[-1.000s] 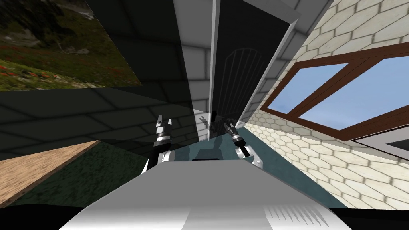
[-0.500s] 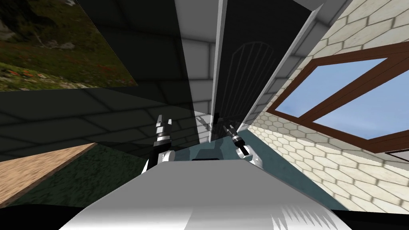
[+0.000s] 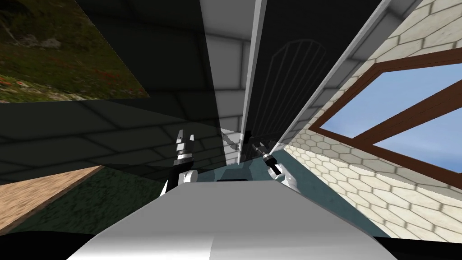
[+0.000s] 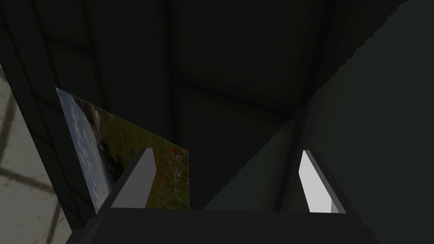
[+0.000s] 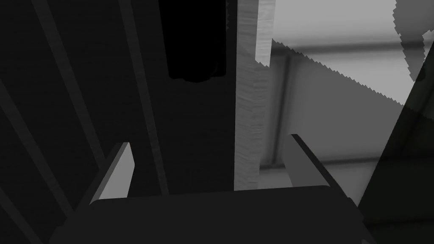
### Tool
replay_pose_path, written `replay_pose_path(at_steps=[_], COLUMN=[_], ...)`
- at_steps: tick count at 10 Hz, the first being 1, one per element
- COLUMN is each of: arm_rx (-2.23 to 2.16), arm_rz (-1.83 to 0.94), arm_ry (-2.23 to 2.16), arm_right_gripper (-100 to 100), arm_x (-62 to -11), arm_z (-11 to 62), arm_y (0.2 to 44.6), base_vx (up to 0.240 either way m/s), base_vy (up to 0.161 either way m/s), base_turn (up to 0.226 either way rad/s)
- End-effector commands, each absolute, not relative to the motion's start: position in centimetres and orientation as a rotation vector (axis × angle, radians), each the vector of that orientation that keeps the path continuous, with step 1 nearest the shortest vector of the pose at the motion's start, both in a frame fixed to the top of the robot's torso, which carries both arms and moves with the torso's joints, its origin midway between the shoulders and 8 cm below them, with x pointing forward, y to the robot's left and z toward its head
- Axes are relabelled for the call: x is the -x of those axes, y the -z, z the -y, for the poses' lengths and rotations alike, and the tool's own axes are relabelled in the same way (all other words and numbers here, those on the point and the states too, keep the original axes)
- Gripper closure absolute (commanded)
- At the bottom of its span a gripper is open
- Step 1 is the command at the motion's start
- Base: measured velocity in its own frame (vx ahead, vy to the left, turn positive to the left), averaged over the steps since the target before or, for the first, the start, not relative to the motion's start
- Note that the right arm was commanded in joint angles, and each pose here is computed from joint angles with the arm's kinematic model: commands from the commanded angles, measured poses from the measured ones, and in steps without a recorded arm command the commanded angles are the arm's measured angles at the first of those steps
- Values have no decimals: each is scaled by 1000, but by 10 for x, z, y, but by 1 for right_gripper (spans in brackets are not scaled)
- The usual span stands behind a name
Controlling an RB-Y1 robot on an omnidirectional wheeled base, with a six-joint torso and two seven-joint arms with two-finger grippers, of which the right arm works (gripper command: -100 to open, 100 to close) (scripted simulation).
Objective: Pull the door open
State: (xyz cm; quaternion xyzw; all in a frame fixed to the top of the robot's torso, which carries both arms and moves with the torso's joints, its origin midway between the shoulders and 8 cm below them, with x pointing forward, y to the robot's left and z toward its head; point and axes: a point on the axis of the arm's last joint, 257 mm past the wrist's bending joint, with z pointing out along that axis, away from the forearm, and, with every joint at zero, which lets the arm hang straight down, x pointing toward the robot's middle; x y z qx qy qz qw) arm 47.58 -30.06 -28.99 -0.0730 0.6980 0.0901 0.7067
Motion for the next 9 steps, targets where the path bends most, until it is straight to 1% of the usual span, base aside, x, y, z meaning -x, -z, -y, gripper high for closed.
replay_pose_path(at_steps=[1,2,3,6,8,9], arm_rx=[162,147,122,53,18,-13], arm_rz=[-1551,-1551,-1549,-1550,-1554,-1559], arm_ry=[-200,-172,-141,-67,-35,-9], arm_right_gripper=[-100,-100,-100,-100,-100,-100], arm_x=[-476,-481,-488,-504,-510,-515], arm_z=[301,307,316,336,345,352], arm_y=[290,290,289,290,291,293], base_vx=[63,32,46,55,42,48], base_vy=[-2,-14,-40,-73,-69,-68], base_turn=[11,202,377,278,210,309])
